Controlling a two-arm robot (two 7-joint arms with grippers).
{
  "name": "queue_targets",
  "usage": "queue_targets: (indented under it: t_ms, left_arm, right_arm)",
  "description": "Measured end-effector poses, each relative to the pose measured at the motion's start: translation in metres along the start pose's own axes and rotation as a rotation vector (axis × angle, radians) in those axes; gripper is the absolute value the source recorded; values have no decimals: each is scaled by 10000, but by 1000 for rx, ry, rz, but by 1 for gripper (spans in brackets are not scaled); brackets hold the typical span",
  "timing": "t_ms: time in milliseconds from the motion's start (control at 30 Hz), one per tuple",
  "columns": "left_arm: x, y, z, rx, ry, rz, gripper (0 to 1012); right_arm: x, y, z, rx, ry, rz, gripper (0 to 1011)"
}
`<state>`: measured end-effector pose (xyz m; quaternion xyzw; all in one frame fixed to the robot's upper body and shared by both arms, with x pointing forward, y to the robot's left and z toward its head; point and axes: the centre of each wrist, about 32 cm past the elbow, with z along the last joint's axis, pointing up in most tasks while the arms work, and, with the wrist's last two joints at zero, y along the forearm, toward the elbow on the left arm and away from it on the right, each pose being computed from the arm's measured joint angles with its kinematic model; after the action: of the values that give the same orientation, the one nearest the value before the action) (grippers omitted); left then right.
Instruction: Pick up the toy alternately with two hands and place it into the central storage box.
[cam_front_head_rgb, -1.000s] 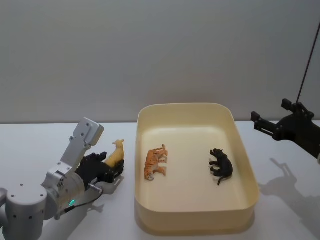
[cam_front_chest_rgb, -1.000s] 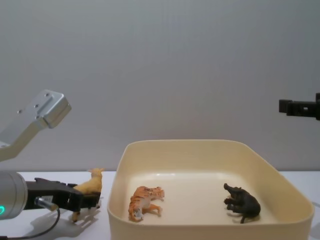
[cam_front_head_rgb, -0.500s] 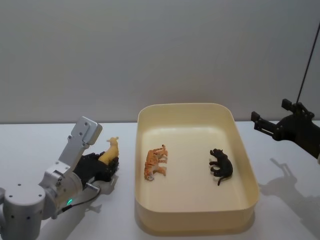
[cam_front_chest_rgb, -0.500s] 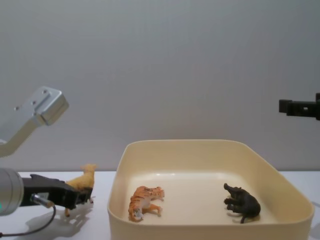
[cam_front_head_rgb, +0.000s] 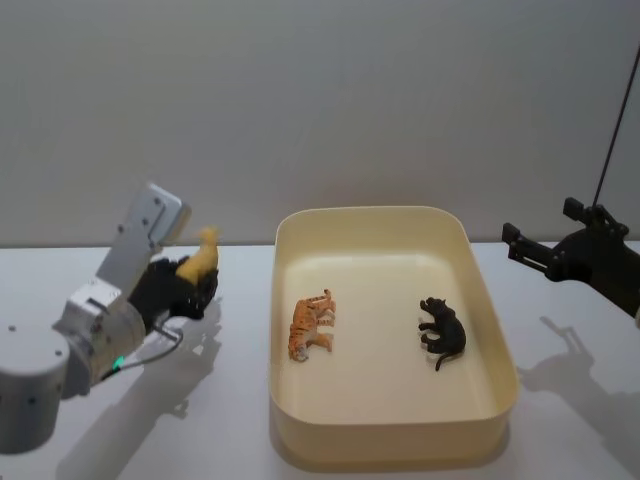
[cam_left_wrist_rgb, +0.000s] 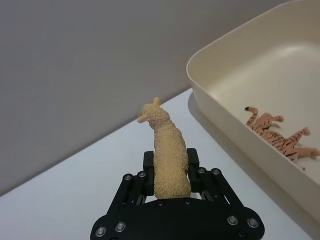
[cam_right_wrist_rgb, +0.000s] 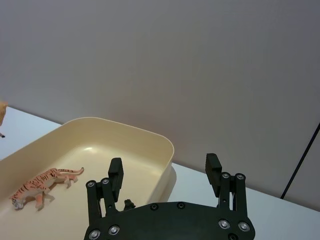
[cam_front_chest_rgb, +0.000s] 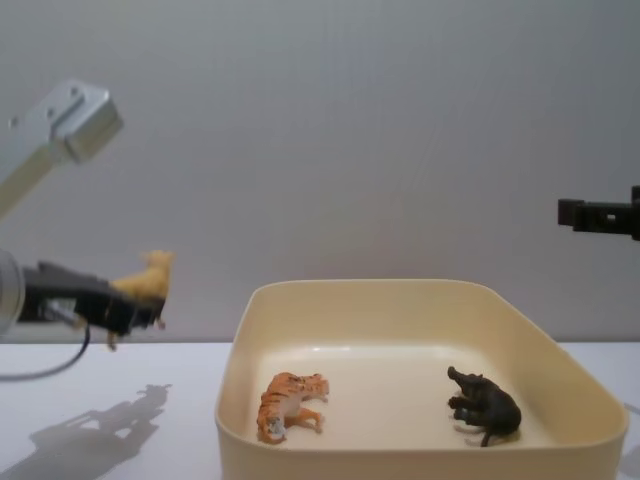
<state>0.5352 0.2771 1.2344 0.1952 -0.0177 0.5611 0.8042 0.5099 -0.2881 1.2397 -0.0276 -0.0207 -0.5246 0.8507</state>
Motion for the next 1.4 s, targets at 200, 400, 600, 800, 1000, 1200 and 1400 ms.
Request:
queue_targets:
  t_ms: [200, 400, 600, 800, 1000, 1200, 1400]
  left_arm:
    - [62, 26, 246, -44, -39, -28, 351]
    - [77, 12, 415, -80, -57, -74, 351]
    - [60, -29, 567, -113, -70, -143, 348]
    - [5, -113, 693, -145, -77, -238, 351]
    - [-88, -231, 795, -177, -79, -327, 351]
    - [-182, -347, 872, -202, -78, -398, 353]
    - [-260, -435, 927, -220, -79, -450, 532]
  right_arm:
    - [0, 0, 0, 0, 0, 0, 1001]
    - [0, 0, 0, 0, 0, 0, 1001]
    - [0, 0, 0, 0, 0, 0, 1001]
    - [0, 0, 0, 0, 0, 0, 1001]
    - [0, 0, 0, 0, 0, 0, 1001]
    - [0, 0, 0, 0, 0, 0, 1001]
    - [0, 0, 0, 0, 0, 0, 1001]
